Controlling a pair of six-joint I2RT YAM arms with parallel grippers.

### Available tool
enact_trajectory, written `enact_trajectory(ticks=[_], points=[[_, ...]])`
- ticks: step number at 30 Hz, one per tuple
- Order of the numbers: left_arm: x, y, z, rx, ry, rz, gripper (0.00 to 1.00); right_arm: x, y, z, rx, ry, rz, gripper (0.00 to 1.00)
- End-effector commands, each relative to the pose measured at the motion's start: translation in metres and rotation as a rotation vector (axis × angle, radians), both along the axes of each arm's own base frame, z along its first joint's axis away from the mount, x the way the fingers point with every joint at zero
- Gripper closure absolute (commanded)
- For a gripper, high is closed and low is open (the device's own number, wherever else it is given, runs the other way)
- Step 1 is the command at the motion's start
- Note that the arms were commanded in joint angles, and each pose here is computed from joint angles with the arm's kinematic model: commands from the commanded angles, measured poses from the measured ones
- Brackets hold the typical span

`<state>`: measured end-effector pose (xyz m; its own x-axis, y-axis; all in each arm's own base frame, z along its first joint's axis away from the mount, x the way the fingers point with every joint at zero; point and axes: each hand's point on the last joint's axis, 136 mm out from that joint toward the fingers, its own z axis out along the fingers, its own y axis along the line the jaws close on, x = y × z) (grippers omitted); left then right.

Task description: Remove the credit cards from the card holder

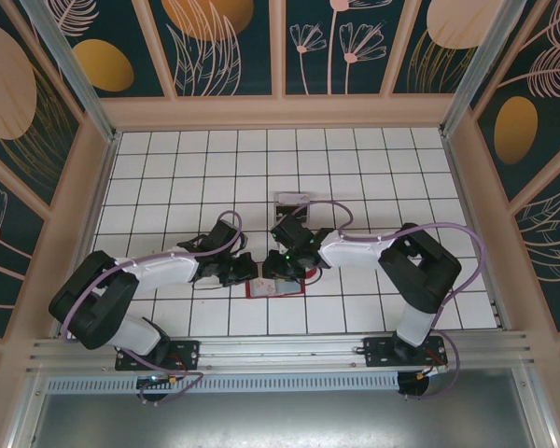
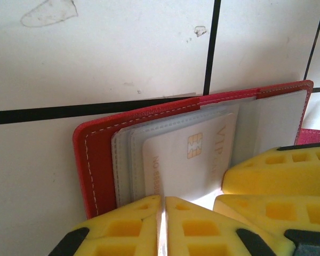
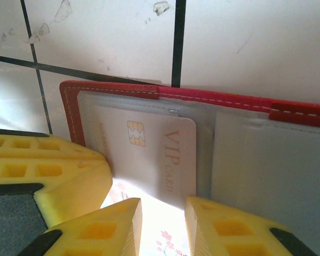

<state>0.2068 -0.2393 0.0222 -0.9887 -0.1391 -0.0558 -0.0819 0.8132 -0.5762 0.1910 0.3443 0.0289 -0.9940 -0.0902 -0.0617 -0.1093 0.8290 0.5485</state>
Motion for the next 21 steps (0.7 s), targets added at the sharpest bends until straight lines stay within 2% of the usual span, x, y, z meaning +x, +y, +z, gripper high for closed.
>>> enact_trajectory(ticks=[1, 6, 12, 21], points=[[-0.006, 0.011, -0.006, 0.067, 0.017, -0.003, 0.86, -0.001, -0.017, -0.005, -0.087, -0.01, -0.01, 0.7], [-0.006, 0.011, -0.005, 0.072, 0.014, -0.005, 0.85, 0.001, -0.018, 0.002, -0.091, -0.027, -0.012, 0.7], [-0.006, 0.012, -0.008, 0.075, 0.02, -0.005, 0.86, 0.002, -0.014, 0.018, -0.022, -0.039, -0.018, 0.7], [-0.006, 0.011, -0.006, 0.077, 0.02, -0.009, 0.87, 0.0, -0.019, -0.002, -0.017, -0.004, -0.019, 0.76]])
